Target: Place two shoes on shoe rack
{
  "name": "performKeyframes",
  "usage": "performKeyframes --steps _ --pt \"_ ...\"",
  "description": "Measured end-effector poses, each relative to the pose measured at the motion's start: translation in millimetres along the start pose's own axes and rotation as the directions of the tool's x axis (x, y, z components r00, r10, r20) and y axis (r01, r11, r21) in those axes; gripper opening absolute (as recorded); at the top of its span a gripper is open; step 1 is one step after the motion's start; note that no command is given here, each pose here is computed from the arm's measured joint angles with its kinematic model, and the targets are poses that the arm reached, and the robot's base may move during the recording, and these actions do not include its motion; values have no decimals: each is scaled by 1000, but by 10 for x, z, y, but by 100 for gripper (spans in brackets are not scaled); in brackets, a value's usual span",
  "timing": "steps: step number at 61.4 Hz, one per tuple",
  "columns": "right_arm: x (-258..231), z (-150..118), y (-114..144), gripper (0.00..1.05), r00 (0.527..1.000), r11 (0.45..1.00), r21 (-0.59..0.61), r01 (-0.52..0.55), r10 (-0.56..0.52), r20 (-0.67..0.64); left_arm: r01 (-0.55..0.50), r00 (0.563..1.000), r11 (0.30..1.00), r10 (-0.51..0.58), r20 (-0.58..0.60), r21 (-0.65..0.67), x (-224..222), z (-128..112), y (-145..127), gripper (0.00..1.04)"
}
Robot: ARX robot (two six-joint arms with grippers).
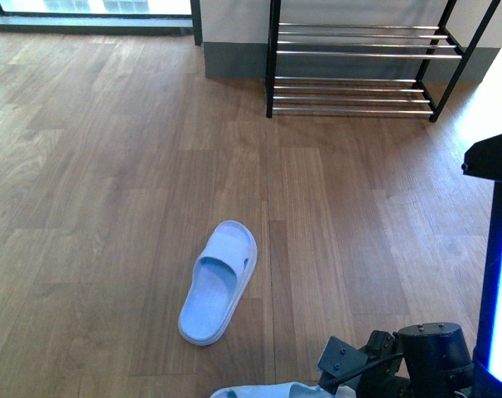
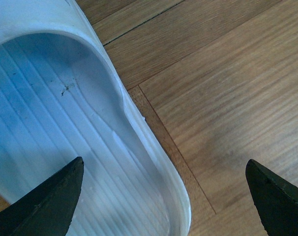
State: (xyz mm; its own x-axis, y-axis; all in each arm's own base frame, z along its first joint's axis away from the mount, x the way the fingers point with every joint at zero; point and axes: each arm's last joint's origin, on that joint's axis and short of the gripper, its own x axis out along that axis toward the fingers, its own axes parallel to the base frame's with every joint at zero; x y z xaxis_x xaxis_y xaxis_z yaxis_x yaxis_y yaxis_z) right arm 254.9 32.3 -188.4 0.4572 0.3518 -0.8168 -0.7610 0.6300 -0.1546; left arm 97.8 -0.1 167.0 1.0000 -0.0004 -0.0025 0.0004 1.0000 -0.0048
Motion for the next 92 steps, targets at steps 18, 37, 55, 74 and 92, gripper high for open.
performKeyframes --steps 18,37,55,74,92 --pt "172 83 34 95 995 996 40 -77 75 62 0 1000 1000 0 0 0 0 0 0 95" --pt "264 151 112 90 982 981 68 -181 176 70 0 1000 1000 0 0 0 0 0 0 95" --pt "407 200 42 37 980 975 129 -181 168 107 0 1000 1000 0 0 0 0 0 0 95" --pt "190 330 -146 2 992 964 267 0 -35 124 0 1000 1000 0 0 0 0 0 0 95" --pt "-774 633 -631 2 926 792 551 263 -367 86 0 1000 1000 0 0 0 0 0 0 95"
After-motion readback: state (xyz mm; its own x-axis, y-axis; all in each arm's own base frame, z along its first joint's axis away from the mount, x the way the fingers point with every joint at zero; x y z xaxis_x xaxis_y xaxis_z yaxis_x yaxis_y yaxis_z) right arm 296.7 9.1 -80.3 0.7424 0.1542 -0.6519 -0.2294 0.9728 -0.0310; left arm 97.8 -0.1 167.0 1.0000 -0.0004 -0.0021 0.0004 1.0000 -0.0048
